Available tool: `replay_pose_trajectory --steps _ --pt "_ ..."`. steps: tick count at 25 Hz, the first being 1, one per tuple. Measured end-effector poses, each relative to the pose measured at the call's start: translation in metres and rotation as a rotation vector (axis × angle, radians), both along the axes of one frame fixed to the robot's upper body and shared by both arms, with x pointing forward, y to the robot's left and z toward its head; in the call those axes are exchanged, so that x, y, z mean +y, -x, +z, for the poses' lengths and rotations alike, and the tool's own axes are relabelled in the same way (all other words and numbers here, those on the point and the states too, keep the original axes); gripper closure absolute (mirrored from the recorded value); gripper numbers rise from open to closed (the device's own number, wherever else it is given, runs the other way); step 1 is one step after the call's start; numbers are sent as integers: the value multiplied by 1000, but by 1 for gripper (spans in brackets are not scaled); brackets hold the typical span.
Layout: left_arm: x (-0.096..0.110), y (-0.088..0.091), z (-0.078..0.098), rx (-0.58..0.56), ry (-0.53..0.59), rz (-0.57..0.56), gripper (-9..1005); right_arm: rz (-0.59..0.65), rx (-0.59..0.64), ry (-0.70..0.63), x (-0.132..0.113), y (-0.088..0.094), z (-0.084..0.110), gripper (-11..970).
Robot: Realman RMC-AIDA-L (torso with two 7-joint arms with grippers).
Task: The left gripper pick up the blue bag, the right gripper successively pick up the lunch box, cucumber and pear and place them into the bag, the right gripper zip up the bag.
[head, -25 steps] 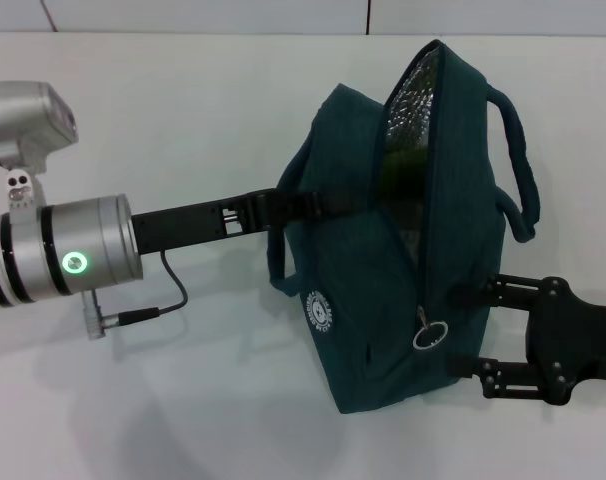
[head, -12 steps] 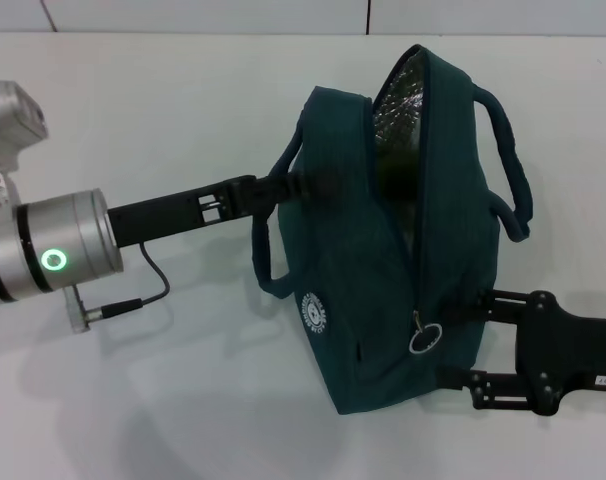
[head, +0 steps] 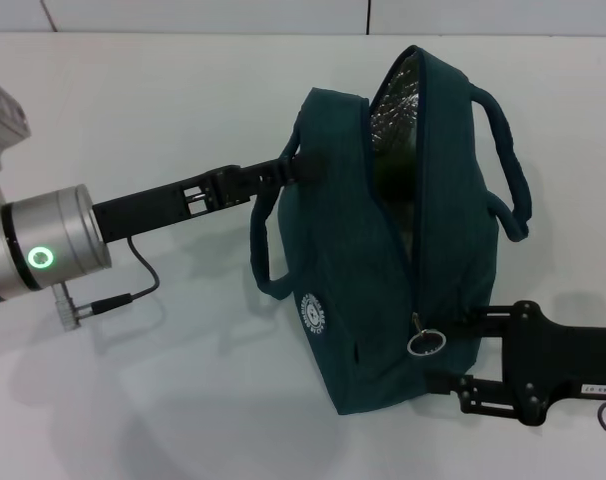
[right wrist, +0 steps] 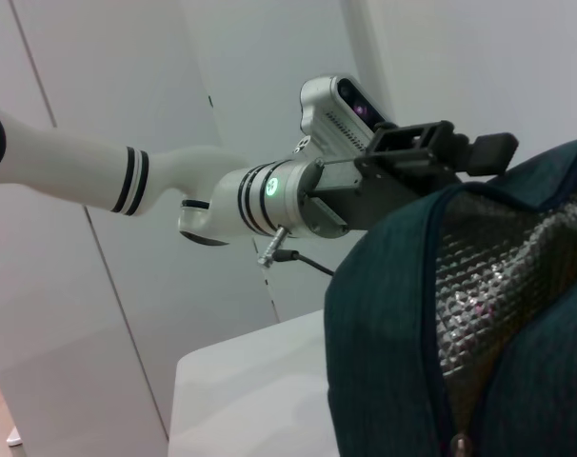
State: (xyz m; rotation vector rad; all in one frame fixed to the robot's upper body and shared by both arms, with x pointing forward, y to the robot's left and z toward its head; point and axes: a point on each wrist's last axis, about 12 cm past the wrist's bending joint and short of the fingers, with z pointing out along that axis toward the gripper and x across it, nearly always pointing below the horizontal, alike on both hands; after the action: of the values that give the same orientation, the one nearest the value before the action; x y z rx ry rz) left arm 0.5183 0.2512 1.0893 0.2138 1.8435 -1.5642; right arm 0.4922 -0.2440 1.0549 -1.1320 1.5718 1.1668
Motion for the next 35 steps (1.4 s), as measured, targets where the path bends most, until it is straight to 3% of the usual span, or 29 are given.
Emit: replay_pose_trajectory --steps 11,17,22,35 --pt "2 0 1 -3 14 16 441 -49 3 7 -1 -4 -3 469" --pt "4 0 2 -6 21 22 441 -59 10 3 0 -5 -4 675" --pt "4 0 3 -9 21 22 441 -55 10 -1 0 -4 -3 764" --pt "5 -1 3 -10 24 31 441 -37 12 1 3 -4 -4 782"
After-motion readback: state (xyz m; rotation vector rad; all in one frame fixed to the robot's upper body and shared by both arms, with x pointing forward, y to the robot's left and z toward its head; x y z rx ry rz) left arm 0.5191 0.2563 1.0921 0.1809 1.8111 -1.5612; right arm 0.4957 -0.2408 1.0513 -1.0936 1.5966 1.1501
